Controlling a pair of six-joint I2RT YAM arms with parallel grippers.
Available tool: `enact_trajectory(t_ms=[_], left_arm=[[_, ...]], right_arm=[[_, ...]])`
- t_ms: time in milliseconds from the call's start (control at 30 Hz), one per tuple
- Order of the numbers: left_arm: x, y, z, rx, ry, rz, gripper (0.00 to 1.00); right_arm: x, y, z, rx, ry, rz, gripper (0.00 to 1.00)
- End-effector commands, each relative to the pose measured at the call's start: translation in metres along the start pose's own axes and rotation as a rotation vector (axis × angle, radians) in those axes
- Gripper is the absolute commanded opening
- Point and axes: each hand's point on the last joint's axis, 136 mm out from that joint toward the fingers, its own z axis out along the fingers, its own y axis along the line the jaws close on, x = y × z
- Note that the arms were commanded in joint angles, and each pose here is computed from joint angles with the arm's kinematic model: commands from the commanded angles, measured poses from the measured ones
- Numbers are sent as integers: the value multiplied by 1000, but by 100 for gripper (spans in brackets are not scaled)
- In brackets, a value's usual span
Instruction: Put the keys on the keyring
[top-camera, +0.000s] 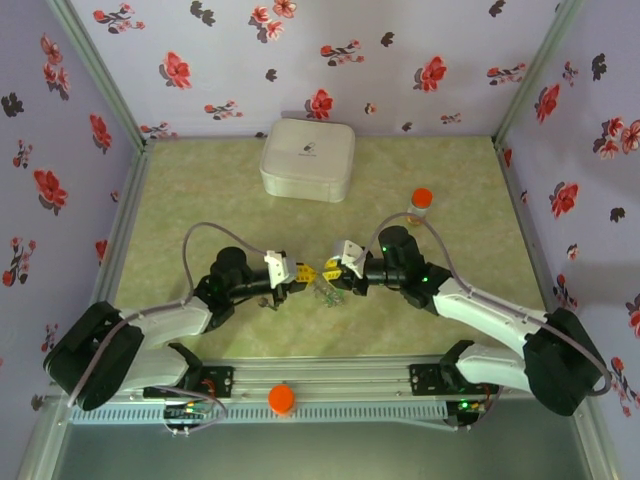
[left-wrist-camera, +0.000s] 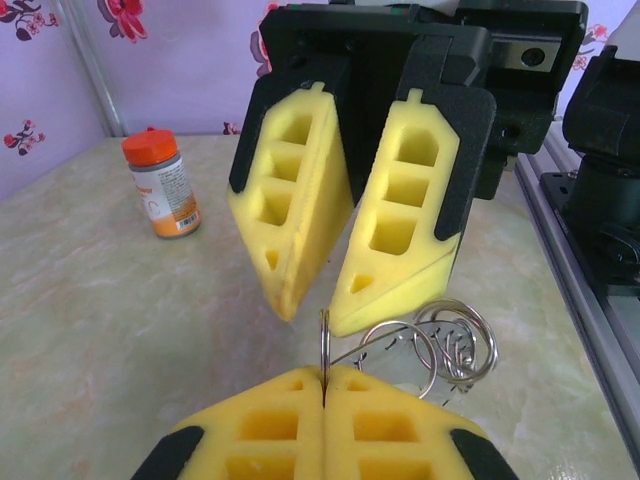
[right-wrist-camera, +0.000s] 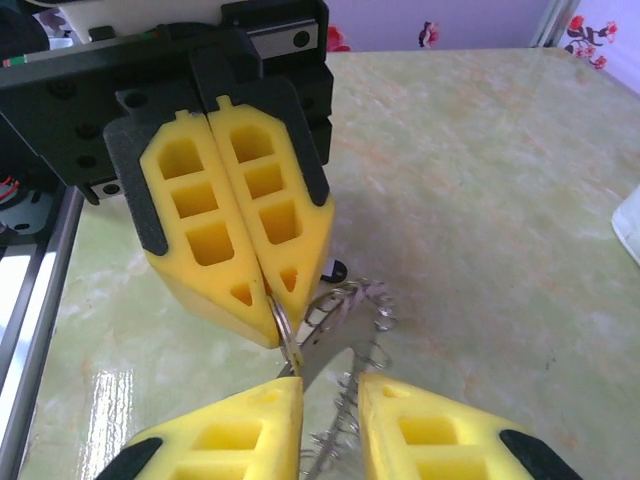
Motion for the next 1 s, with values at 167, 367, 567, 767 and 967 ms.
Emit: enact_trajectory(t_ms=[167,367,567,767,967], left_arm=[[-22,-3,2,25,-95,64,0],[-29,-5,2,43,-134,37,0],[-27,-3,3,31,-133,16,0],[1,6,-2,-39,52,4,25],[5,3,-5,-33,143,40,26]], right_arm=[[-11,12,1,-75,-67,4,21],[-15,12,3,-89,-80,8,6],[-25,10,4,-106,-92,0,0],[1,17,-2,-74,202,-154,0],[-3,18,-9,-62,313,-240,0]])
